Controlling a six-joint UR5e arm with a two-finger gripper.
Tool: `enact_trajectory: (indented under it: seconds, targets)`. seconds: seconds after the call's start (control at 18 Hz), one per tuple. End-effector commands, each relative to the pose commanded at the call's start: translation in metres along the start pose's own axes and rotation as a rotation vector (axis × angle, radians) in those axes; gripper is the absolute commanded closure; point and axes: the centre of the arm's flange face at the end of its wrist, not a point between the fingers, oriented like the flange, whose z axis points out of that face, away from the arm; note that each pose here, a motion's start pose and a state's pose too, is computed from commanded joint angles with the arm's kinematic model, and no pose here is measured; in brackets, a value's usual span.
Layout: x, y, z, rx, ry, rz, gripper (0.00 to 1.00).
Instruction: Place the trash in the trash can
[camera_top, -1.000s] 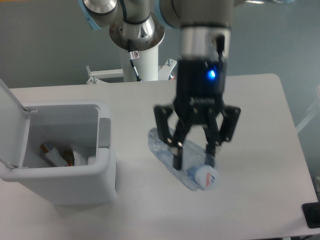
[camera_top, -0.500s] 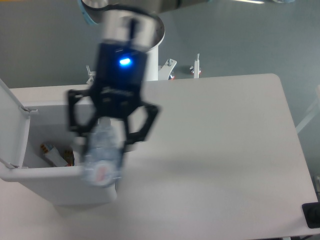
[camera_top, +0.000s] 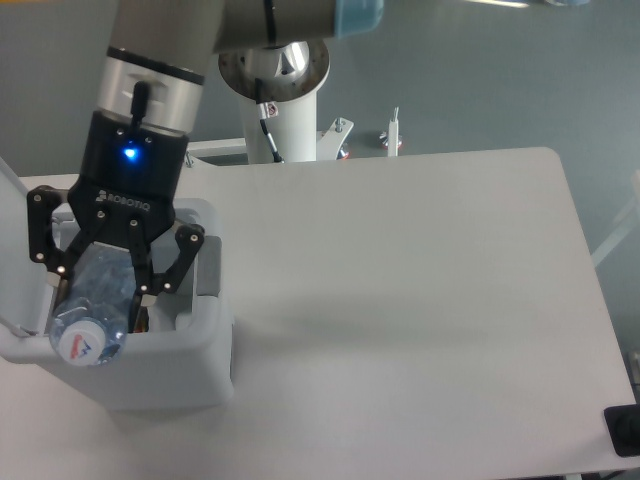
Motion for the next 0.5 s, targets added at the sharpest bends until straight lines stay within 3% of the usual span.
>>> enact_trajectory:
  seconds: [0.22, 0.5]
  targets:
    - [-0.012, 0.002, -0.006, 0.003, -0.015, -0.020, 0.00]
    - [-0.065, -0.014, -0.038, 0.058, -0.090, -0.068, 0.00]
